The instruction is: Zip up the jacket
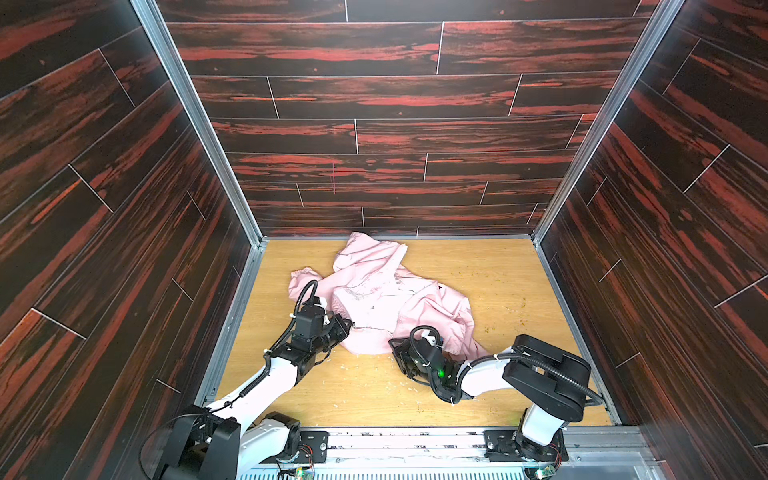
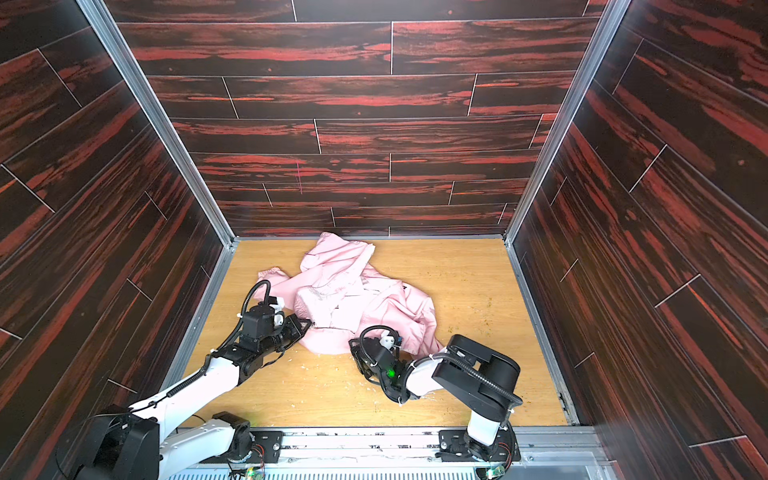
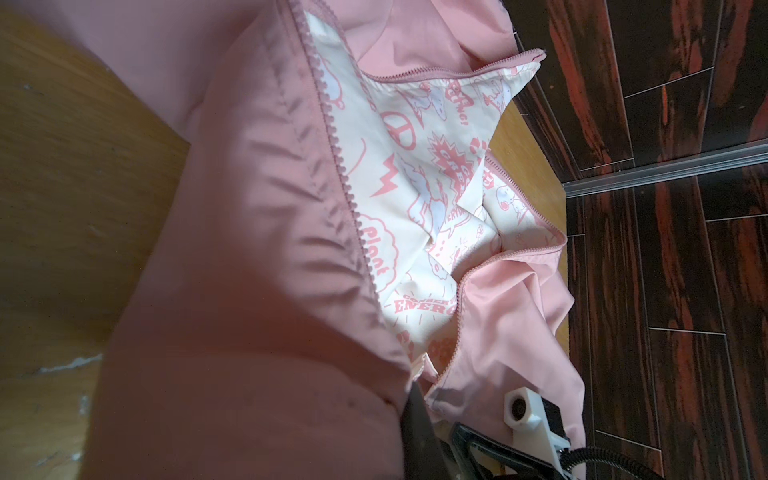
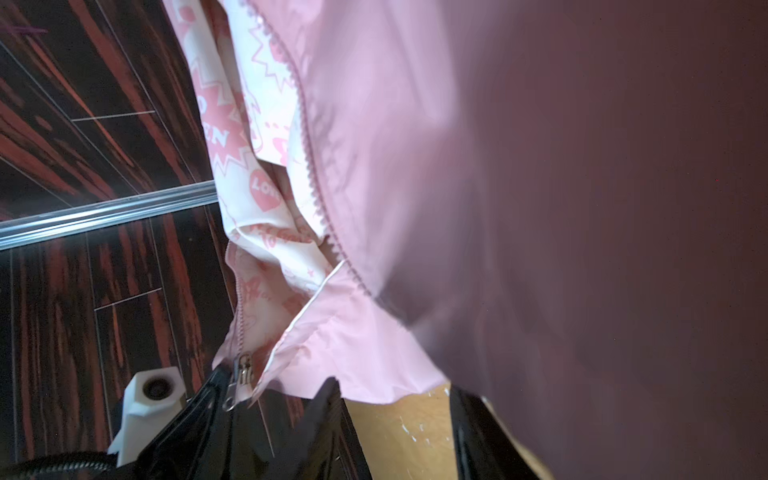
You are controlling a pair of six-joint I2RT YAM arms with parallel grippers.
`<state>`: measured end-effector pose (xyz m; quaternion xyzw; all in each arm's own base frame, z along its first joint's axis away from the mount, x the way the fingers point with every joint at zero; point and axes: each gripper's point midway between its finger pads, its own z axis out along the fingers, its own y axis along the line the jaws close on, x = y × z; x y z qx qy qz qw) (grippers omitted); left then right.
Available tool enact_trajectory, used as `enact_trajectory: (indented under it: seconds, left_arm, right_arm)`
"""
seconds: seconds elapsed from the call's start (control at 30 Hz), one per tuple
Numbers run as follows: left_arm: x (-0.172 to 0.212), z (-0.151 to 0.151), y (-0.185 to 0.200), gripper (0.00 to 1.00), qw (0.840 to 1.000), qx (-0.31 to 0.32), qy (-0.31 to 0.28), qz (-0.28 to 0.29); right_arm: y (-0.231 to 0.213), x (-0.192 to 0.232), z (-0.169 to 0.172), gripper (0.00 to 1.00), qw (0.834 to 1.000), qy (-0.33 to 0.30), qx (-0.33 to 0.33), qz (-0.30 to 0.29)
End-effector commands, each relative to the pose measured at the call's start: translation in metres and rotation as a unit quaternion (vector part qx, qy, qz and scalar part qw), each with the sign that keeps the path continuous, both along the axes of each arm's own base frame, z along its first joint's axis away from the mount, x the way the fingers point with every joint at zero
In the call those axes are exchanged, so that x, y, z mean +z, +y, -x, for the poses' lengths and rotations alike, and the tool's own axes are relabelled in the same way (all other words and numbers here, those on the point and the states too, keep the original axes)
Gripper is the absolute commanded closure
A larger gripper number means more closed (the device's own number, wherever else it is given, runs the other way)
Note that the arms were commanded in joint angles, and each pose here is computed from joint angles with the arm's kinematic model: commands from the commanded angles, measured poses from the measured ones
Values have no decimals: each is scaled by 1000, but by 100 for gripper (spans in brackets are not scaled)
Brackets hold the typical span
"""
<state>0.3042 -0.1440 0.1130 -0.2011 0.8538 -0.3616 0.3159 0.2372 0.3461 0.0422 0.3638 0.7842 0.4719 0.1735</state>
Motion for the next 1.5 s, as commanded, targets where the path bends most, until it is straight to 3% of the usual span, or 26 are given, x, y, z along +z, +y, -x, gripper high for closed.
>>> enact_trajectory:
  seconds: [0.0,0.57,1.47]
  left_arm:
    - [6,3,-3,100,1000,-10,-16,4]
    - [8,9,-3,100,1000,-16,-18,7]
    - [4,19,1,100,1000,-17,-12,-2]
  right_arm:
    - [-6,-6,-7,54,1000,-5,-24,-2]
    - [-15,-8,-32,60,998,-31,-50,-13]
    - [-12,-1,-55,81,997,-60,-51,-15]
